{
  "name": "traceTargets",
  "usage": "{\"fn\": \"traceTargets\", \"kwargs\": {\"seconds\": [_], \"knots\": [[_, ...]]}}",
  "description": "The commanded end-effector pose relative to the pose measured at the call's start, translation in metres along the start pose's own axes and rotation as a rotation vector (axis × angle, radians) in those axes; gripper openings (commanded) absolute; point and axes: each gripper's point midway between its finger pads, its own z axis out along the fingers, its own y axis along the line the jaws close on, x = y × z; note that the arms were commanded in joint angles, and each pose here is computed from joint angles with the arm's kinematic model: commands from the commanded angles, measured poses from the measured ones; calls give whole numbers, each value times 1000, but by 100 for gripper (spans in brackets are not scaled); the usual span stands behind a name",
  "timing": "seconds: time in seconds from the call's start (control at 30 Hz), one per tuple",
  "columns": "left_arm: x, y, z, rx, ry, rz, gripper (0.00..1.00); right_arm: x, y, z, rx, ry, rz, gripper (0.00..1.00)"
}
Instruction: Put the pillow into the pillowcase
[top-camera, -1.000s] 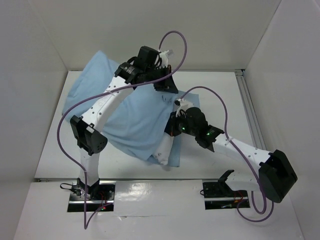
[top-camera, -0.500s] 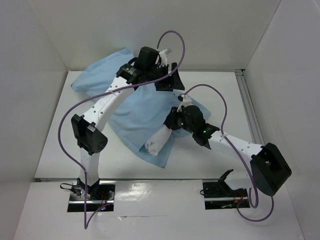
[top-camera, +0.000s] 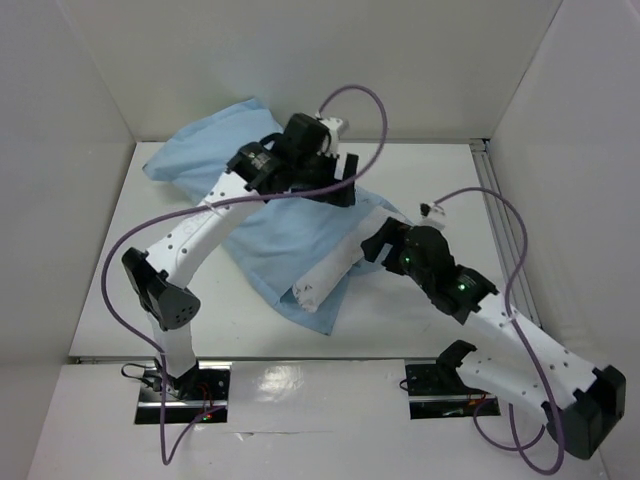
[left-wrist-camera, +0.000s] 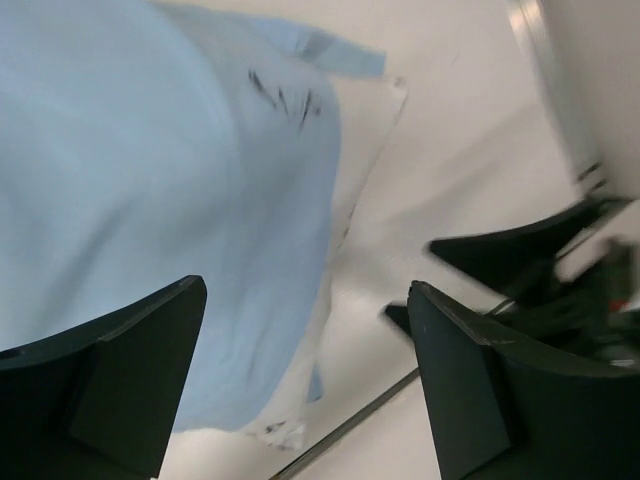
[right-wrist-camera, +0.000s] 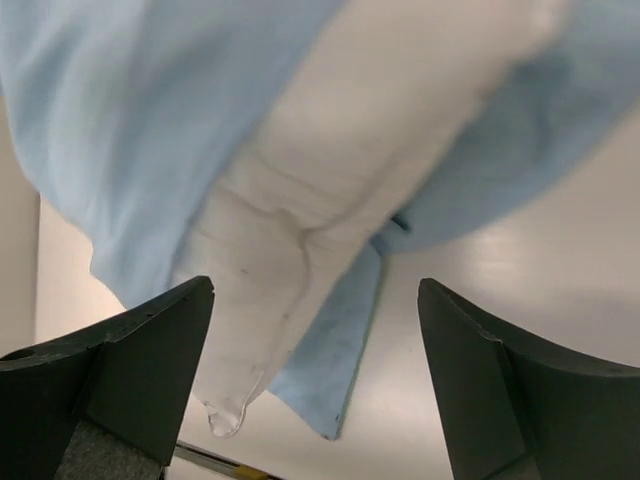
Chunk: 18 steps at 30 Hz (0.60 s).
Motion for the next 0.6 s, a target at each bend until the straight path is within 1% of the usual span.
{"fn": "traceTargets", "kwargs": {"seconds": [0.0, 0.07, 0.1, 0.13, 0.17, 0.2, 0.23, 0.27, 0.47, 0.53, 0.57], "knots": [[52, -2, 11, -150, 105, 173, 96, 11, -72, -31, 307, -77, 237, 90], [67, -5, 18, -212, 120, 236, 98, 16, -88, -40, 372, -91, 326, 90], [81, -21, 24, -210, 134, 282, 98, 22, -95, -46, 390, -80, 327, 90], [92, -19, 28, -244, 157, 323, 98, 24, -97, -47, 399, -73, 323, 90], [96, -9, 38, -347, 147, 364, 99, 24, -97, -50, 399, -76, 339, 90], [106, -10, 39, -396, 154, 412, 100, 24, -98, -52, 399, -76, 339, 90], [108, -5, 42, -450, 152, 429, 100, 24, -98, -52, 399, -76, 339, 90], [112, 10, 52, -533, 158, 458, 100, 26, -100, -53, 408, -72, 345, 90], [140, 28, 80, -650, 227, 536, 100, 21, -97, -57, 381, -91, 358, 90], [138, 41, 85, -739, 201, 563, 100, 18, -97, -58, 379, -104, 360, 90], [139, 51, 91, -812, 181, 571, 97, 18, -97, -58, 379, -104, 360, 90]]}}
